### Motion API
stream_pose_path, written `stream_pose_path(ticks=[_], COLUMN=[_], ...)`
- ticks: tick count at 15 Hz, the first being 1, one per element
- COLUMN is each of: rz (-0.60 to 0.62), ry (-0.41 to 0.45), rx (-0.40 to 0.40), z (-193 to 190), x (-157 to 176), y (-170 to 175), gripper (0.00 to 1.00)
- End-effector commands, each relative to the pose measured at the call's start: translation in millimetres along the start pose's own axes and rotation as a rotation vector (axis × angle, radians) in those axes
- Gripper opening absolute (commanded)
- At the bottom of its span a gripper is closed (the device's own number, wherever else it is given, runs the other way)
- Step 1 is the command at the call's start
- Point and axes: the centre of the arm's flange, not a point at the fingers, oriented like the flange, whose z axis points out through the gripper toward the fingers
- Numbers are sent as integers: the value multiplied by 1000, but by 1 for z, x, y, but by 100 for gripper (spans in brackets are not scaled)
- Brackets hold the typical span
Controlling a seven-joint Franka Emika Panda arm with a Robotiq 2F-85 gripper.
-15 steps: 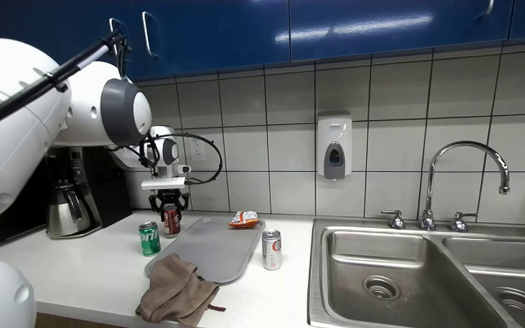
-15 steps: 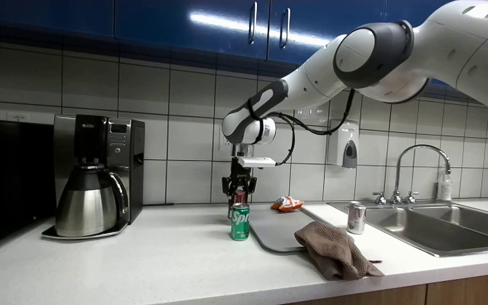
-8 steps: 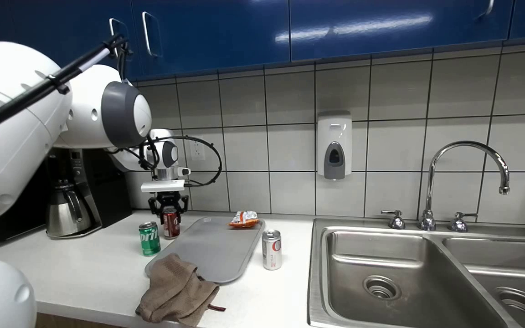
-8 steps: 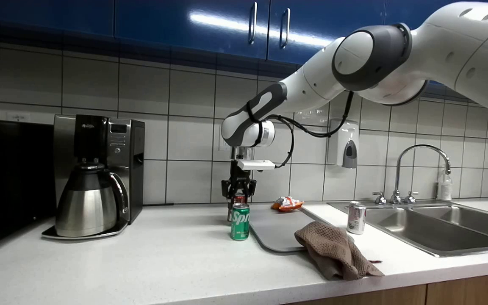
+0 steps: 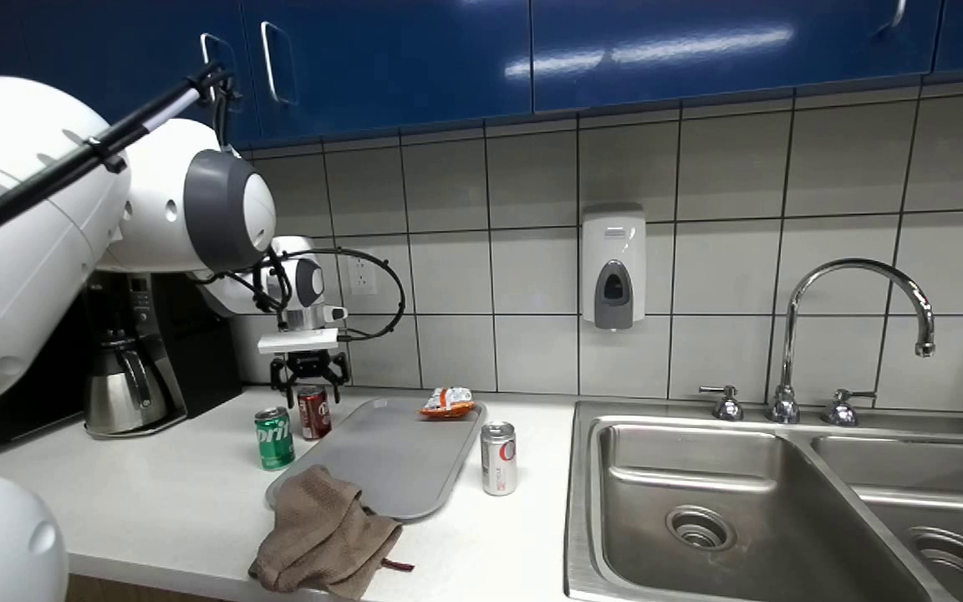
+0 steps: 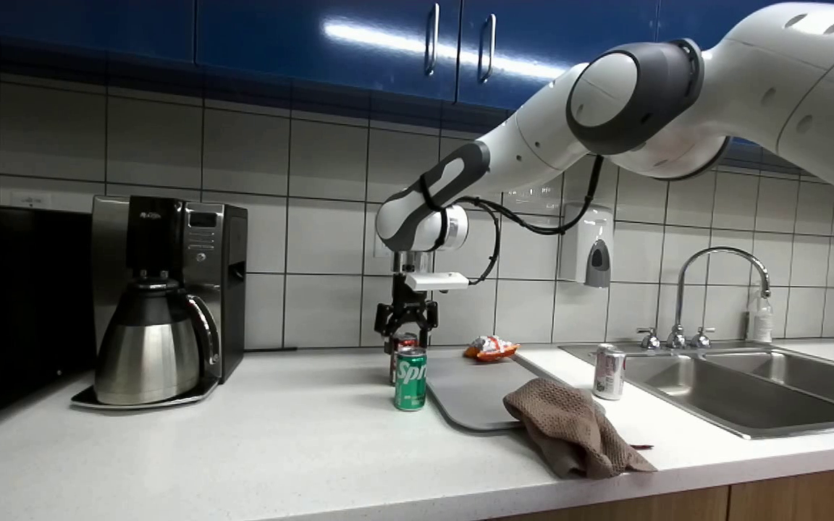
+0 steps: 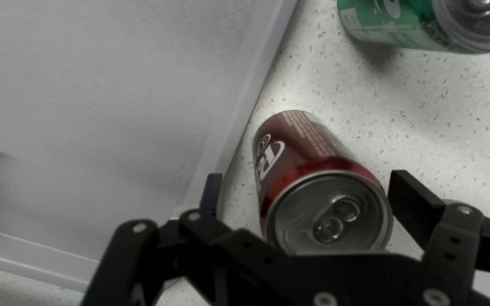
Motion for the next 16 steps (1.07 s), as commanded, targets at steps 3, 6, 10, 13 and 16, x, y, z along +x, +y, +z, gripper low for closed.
stream_pose_path(ticks=[3,6,10,13,16], rz=[-37,-40,-20,-12,-10], ry=[63,119,192,243,274], rx=[-21,-9,-20,-23,-19], z=[-27,-48,-70,-80,-86], x=[-12,-18,-31,-45,-63], y=[1,5,10,15,25], gripper=[100,100,100,100,100])
